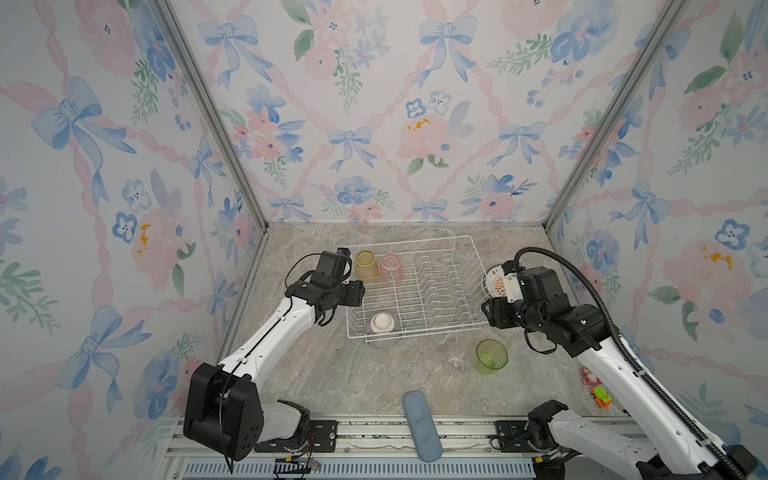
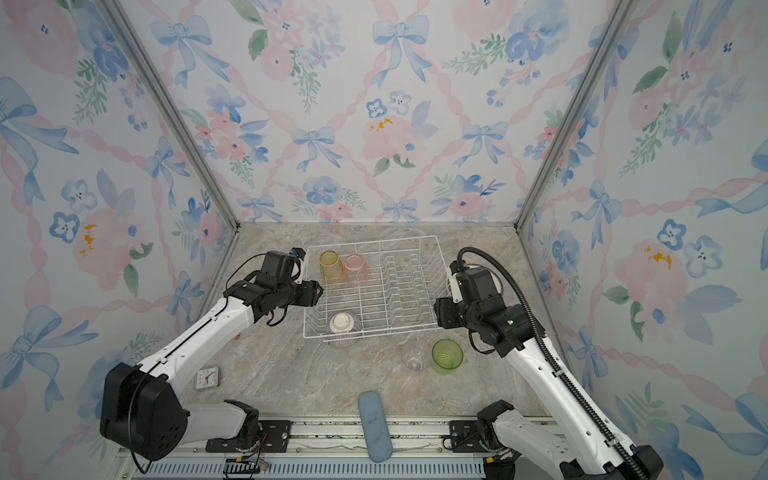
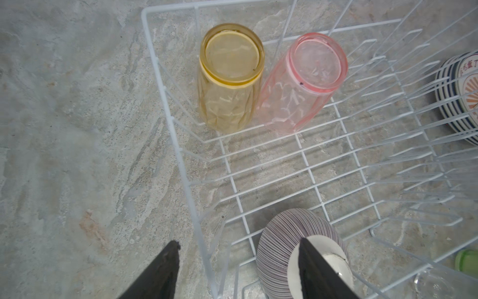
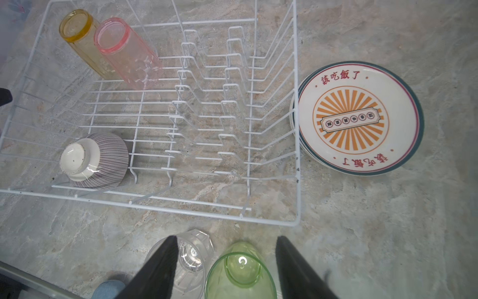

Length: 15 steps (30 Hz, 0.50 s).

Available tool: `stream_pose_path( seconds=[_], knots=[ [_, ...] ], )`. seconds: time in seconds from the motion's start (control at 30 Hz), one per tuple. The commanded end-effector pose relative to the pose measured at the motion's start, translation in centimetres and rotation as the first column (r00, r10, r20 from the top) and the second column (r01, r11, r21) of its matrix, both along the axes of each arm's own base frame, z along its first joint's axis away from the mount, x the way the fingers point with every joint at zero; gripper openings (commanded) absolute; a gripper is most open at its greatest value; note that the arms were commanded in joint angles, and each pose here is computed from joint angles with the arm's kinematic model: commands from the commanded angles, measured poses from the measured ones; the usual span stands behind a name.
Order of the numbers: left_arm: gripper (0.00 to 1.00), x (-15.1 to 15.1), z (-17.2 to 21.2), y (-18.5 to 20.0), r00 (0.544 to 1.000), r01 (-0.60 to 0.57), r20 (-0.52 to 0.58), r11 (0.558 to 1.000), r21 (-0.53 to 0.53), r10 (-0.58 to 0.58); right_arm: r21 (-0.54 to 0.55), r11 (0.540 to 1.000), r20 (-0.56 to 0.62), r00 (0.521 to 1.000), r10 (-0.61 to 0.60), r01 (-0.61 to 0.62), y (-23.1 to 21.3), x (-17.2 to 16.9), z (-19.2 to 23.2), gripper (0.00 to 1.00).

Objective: Unload the mixed dishes from the dish rack
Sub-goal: 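Open and raise the right gripper while the left gripper reaches toward the pink glass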

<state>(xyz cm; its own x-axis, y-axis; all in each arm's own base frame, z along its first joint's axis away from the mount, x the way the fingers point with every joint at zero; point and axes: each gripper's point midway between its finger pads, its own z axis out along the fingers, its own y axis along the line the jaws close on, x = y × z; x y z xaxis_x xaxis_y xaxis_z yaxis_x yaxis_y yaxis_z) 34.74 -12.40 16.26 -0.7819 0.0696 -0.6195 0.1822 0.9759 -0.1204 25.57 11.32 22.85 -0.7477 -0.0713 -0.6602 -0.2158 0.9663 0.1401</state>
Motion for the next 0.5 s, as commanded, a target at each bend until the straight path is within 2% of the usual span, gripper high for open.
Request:
stream_pose_path(
  seconds=[0.0, 0.27, 0.47],
  knots=[
    [0.70, 2.0, 1.4, -0.8, 0.999, 0.034, 0.035, 0.999, 0.023, -0.035, 0.023, 1.000, 0.007, 1.000, -0.003, 0.003, 0.2, 0.4, -0.2, 0.63],
    [0.74, 5.6, 1.7, -5.9, 0.982, 0.185, 0.041, 0.982, 0.045, -0.187, 0.034, 0.999, -0.001, 1.000, 0.017, -0.016, 1.0, 1.3, -0.5, 0.64],
    [0.76, 8.7, 1.4, -8.6, 0.971, 0.232, 0.046, 0.972, 0.045, -0.234, 0.037, 0.999, 0.008, 1.000, 0.019, -0.019, 1.0, 1.9, -0.2, 0.64]
  ],
)
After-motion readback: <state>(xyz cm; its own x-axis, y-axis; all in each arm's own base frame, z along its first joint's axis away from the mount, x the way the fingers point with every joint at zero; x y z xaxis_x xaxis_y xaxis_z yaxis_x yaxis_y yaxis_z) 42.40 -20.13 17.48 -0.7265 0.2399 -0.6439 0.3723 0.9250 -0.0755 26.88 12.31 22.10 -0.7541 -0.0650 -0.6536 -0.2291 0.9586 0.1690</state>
